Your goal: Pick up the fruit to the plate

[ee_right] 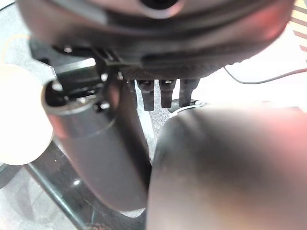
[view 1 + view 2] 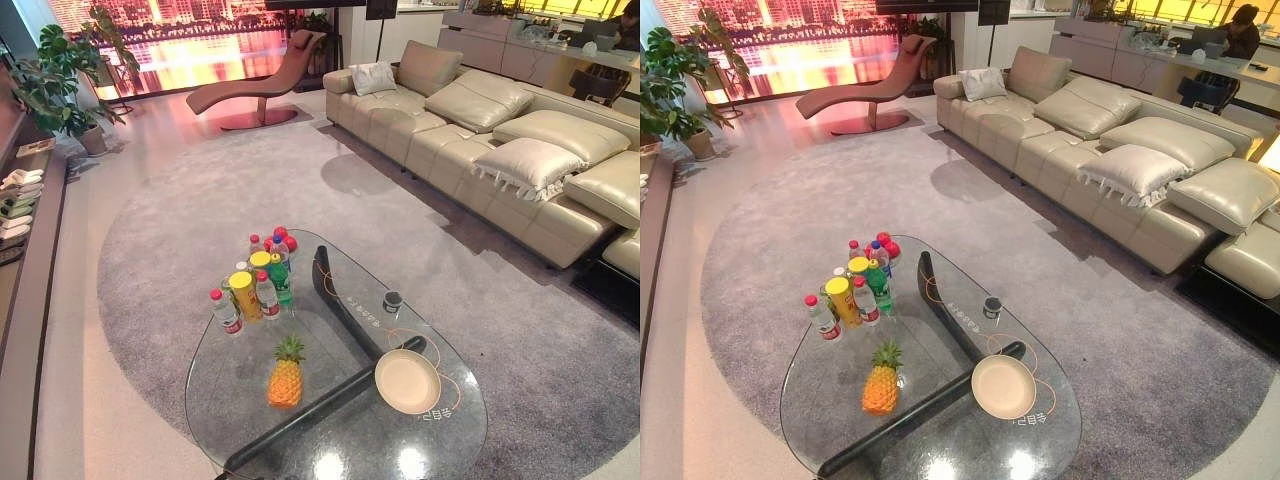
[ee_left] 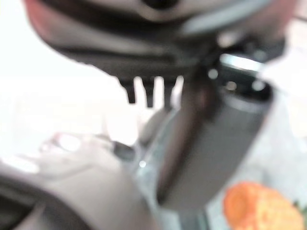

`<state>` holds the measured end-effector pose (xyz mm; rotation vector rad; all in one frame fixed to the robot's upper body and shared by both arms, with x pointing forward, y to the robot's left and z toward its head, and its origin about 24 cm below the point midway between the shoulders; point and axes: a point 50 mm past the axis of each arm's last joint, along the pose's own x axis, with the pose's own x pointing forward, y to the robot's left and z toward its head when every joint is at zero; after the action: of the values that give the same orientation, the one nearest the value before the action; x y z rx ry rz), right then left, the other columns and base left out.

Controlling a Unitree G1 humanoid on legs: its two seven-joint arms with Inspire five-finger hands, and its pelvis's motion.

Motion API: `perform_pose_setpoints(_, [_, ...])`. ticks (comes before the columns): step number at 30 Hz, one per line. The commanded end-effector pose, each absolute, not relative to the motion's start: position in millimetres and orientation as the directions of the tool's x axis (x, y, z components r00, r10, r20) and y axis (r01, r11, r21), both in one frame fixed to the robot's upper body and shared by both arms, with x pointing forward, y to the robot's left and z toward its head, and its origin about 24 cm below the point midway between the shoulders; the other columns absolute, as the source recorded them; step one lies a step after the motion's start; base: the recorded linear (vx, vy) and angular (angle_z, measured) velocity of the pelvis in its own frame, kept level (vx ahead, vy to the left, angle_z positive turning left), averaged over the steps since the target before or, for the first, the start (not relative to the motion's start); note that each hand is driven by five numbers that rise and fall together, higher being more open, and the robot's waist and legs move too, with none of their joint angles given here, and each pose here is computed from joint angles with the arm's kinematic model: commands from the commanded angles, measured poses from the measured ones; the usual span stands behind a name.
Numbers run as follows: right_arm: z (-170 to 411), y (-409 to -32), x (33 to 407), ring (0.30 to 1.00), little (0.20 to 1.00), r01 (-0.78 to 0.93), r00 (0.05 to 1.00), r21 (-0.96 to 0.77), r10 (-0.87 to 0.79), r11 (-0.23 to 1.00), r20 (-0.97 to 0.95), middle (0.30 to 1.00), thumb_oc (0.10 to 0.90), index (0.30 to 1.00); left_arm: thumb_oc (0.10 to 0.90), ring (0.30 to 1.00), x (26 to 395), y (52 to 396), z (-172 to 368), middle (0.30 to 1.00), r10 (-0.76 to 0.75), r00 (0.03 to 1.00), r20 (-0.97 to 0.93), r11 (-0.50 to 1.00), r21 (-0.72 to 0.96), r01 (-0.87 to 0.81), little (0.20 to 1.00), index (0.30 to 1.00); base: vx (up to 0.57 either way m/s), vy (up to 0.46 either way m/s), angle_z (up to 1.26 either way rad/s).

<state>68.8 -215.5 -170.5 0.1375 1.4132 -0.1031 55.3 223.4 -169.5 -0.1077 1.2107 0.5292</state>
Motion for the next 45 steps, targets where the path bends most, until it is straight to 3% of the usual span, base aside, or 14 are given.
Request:
perform_pose_setpoints(1, [-173,-212,59,0.9,0.9,0.094,0.074,0.024,0.017,0.995,-0.997,0.9,0.8,0.9,0.8,0.9,93,232,-160,0.9,0.416,0.342,-0.843,0.852,0.229,-0.471,0.9,0.9,0.0,0.0,0.0])
perform_pose_setpoints(9, [-169,-219,75,0.9,0.9,0.091,0.127,0.016,0.005,0.996,-0.992,0.9,0.8,0.9,0.8,0.9,120,237,-147,0.9,0.492,0.467,-0.735,0.854,0.302,-0.424,0.9,0.9,-0.04,0.012,-0.02])
perform_pose_setpoints(16, [-166,-222,88,0.9,0.9,0.075,0.181,-0.001,-0.014,0.997,-0.983,0.9,0.8,0.9,0.8,0.9,148,241,-129,0.9,0.575,0.571,-0.587,0.812,0.325,-0.484,0.9,0.9,-0.03,-0.004,0.0])
perform_pose_setpoints(22, [-158,-224,118,0.9,0.9,0.043,0.288,-0.013,-0.025,0.999,-0.957,0.9,0.8,0.9,0.8,0.9,198,237,-95,0.9,0.584,0.707,-0.398,0.81,0.241,-0.534,0.9,0.9,-0.13,-0.008,0.02])
perform_pose_setpoints(30, [-152,-229,130,0.9,0.9,0.042,0.349,-0.034,-0.046,0.999,-0.936,0.9,0.8,0.9,0.8,0.9,223,232,-65,0.9,0.597,0.769,-0.229,0.802,0.147,-0.579,0.9,0.9,-0.03,0.003,0.03])
perform_pose_setpoints(45, [-130,-234,172,0.9,0.9,0.033,0.517,-0.083,-0.089,0.996,-0.851,0.9,0.8,0.9,0.8,0.9,273,215,41,0.9,0.459,0.882,0.11,0.887,-0.117,-0.447,0.9,0.9,-0.02,-0.002,0.04])
